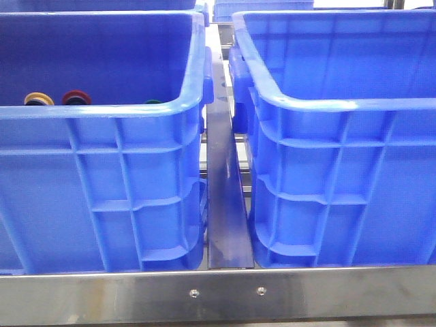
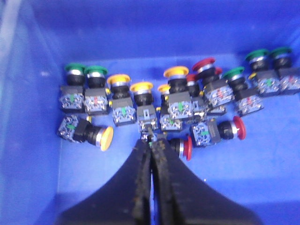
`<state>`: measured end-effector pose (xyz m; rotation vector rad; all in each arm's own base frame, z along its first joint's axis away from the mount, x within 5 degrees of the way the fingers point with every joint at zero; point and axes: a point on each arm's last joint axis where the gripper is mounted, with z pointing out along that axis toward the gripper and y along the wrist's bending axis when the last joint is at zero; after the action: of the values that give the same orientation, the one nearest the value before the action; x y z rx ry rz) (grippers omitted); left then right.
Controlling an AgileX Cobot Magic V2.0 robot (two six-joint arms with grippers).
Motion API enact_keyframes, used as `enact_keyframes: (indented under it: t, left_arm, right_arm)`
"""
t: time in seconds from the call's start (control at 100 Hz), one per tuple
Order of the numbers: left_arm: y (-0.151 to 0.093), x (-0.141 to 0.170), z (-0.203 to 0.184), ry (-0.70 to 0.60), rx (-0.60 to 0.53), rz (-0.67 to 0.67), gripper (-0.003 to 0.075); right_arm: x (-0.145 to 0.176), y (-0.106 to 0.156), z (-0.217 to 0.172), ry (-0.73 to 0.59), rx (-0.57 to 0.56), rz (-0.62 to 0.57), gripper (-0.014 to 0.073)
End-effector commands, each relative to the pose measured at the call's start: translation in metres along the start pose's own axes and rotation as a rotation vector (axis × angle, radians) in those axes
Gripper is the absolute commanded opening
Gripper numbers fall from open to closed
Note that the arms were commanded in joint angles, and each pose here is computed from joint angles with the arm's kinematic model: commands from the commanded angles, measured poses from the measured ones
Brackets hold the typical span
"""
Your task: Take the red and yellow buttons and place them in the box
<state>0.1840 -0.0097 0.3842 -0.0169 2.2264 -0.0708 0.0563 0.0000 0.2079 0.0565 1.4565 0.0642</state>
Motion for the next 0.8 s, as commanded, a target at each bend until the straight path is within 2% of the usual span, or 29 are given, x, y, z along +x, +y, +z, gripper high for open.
enact_keyframes:
  t: [0.0,0.09,0.21,0.28,0.34,0.59,0.79]
  left_arm:
    - [-0.002,-0.014,-0.004,-0.079,0.015,-0.007,0.0040]
    - [-0.003,-0.014,0.002,-0.057,0.021,-0.014,0.0171]
    - [-0.004,-0.014,0.009,-0.037,0.038,-0.033,0.0435]
    - [-0.006,-0.015,0.013,-0.033,0.060,-0.056,0.0519]
    - [-0.008,-0.016,0.017,-0.035,0.083,-0.082,0.0532]
    - [-0.012,-0.019,0.035,-0.010,0.112,-0.116,0.0482]
    - [-0.043,-0.030,0.052,0.033,0.190,-0.072,0.0482]
  right_arm:
    - [-0.014,0.001,-0.003,-0.116,-0.007,0.003,-0.0087]
    - [-0.014,0.001,-0.003,-0.116,-0.007,0.003,-0.0087]
    - [-0.014,0.001,-0.003,-0.116,-0.007,0.003,-0.0087]
    - [-0.014,0.001,-0.003,-0.116,-0.007,0.003,-0.0087]
    - [-0.014,0.001,-0.003,-0.116,-0.007,0.003,-0.0087]
    - [-0.014,0.001,-0.003,-0.116,-0.007,0.003,-0.0087]
    - [-0.014,0.001,-0.003,-0.116,-0.007,0.003,-0.0087]
